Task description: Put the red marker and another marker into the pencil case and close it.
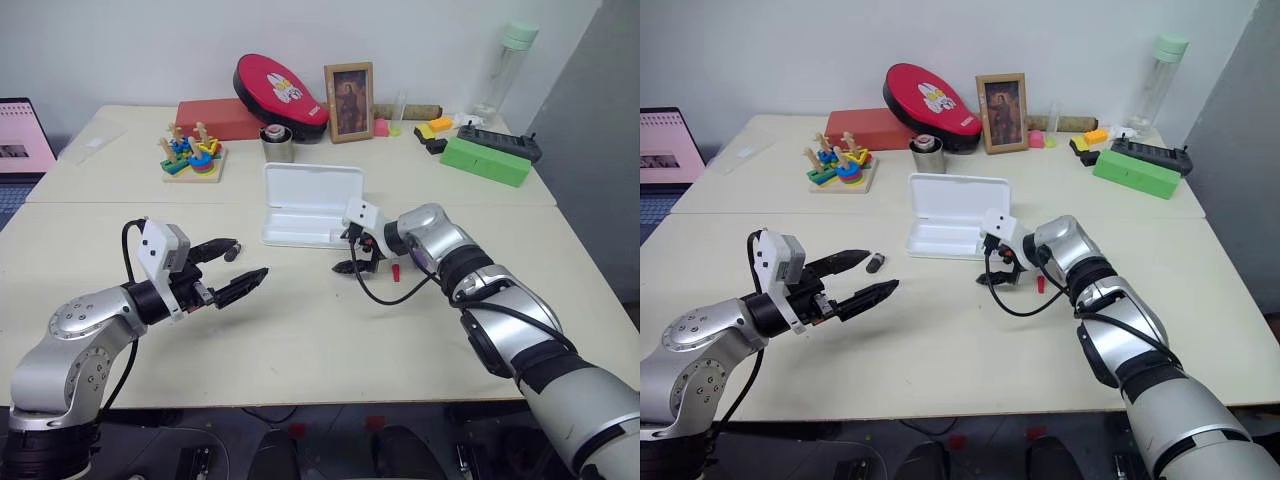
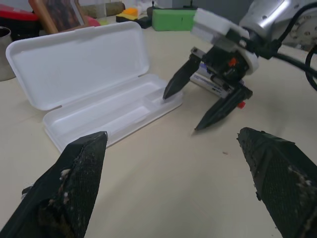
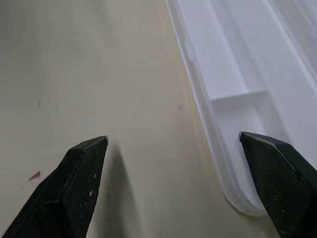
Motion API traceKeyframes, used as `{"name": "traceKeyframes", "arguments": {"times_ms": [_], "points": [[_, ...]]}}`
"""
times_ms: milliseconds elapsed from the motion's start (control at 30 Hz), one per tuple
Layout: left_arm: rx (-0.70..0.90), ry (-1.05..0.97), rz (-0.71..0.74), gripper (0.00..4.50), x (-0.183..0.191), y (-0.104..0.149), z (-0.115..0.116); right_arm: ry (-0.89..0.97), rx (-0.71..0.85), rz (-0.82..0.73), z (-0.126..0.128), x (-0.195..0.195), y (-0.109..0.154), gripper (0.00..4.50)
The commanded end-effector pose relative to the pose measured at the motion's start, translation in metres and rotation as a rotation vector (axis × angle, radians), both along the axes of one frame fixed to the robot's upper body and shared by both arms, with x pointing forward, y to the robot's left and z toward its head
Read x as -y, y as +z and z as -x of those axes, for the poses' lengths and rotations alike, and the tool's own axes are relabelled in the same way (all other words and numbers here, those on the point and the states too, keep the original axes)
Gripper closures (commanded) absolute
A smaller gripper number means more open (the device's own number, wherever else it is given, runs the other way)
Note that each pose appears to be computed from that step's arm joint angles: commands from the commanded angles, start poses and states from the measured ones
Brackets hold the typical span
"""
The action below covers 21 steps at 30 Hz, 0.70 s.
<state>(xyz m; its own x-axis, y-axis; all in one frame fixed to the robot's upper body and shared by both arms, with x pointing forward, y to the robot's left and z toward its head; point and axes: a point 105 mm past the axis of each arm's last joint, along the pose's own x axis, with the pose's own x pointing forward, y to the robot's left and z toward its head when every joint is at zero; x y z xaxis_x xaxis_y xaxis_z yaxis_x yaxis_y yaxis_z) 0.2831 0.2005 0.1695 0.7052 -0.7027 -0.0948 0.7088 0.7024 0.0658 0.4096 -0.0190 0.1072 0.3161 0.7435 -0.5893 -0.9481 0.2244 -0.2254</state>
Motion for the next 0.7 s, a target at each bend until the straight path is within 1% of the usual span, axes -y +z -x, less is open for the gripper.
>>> {"name": "traceKeyframes", "arguments": {"times_ms": [33,67,100,133,167,333,433,533,700], "points": [[0.059,-0.008,0.003,0.0,0.0025,0.0162,0.0024,-0.028,0.064,0.01,-0.0059,-0.0042,0.0027,0.03],[0.059,-0.001,0.0,0.0,0.0015,0.0159,0.0021,-0.039,0.07,0.012,-0.0069,-0.0048,0.0021,0.03],[0.06,0.005,-0.003,0.0,0.0007,0.0158,0.002,-0.047,0.073,0.011,-0.0075,-0.0054,0.0019,0.39],[0.061,0.011,-0.001,0.0,-0.0002,0.016,0.0017,-0.055,0.073,0.009,-0.0081,-0.0061,0.0017,0.43],[0.063,0.017,0.002,0.0,-0.0008,0.0162,0.0015,-0.055,0.071,0.01,-0.008,-0.0067,0.0014,0.62],[0.063,0.025,0.001,0.0,-0.0018,0.0156,0.0022,-0.043,0.059,0.008,-0.0066,-0.0093,0.0032,1.79],[0.066,0.028,-0.001,0.0,-0.0021,0.0165,0.0016,-0.042,0.06,0.014,-0.0068,-0.0088,0.003,2.38],[0.07,0.029,-0.002,0.0,-0.0012,0.0177,0.0015,-0.053,0.065,0.017,-0.008,-0.0076,0.0027,3.23],[0.074,0.039,-0.001,0.0,-0.0024,0.0183,0.003,-0.059,0.074,0.018,-0.0092,-0.0076,0.0035,4.38]]}}
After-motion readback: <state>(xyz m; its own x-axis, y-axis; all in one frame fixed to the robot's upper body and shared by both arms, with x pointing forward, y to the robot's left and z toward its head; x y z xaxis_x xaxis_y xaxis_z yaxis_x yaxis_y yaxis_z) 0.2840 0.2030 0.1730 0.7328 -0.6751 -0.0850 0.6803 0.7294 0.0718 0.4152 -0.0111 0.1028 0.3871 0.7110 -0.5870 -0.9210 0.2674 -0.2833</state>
